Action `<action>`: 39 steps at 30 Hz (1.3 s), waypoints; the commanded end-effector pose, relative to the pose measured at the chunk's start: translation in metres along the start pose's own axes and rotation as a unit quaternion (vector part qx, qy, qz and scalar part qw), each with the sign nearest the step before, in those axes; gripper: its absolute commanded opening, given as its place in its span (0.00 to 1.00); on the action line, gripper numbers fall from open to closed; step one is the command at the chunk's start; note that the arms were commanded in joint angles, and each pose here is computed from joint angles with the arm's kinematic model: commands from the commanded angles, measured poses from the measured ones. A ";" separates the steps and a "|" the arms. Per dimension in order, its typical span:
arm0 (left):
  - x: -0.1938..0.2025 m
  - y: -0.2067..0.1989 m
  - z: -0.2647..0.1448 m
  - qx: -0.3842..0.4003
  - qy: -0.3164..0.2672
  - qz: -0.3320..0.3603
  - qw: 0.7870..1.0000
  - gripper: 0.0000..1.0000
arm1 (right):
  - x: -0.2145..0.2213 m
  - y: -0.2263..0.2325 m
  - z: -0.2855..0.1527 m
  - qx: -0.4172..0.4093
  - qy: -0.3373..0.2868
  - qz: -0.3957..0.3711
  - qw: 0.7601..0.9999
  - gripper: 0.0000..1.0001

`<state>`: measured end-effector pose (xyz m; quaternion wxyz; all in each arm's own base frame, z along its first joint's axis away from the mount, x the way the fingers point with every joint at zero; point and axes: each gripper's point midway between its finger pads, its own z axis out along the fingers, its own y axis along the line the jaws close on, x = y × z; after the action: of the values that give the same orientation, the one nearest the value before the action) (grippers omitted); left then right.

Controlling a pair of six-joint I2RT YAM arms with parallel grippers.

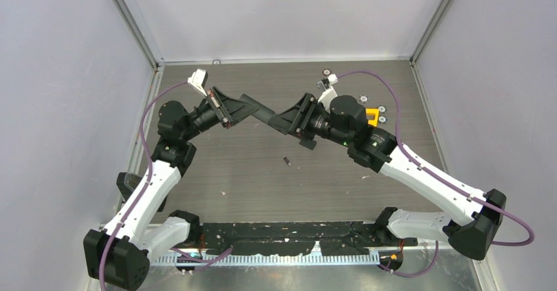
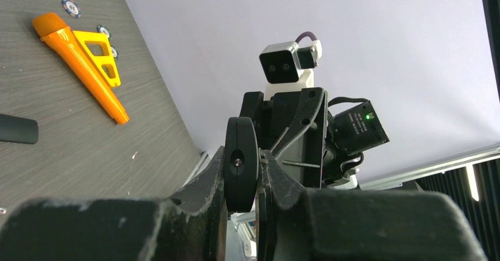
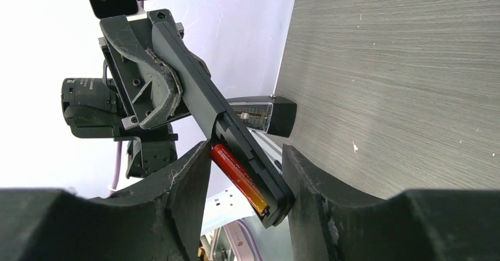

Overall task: Load the batteries into the remote control
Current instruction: Load the battery into the remote control.

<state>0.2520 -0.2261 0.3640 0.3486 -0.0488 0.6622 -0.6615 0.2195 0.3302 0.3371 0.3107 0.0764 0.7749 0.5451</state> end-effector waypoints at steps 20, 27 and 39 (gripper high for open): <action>-0.004 -0.011 -0.004 0.021 -0.023 -0.009 0.999 0.00 | -0.003 0.036 -0.002 -0.087 0.001 -0.003 0.996 0.45; -0.002 -0.007 -0.004 0.020 -0.023 -0.013 0.999 0.00 | -0.018 0.048 -0.015 -0.121 -0.047 -0.006 0.991 0.78; -0.004 -0.014 -0.004 0.040 -0.028 -0.018 0.999 0.00 | -0.017 0.039 -0.023 -0.123 -0.055 0.020 0.991 0.50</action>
<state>0.2511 -0.2227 0.3671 0.3420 -0.0804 0.6435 -0.6801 0.2144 0.3236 0.3541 0.3350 0.0794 0.7192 0.6035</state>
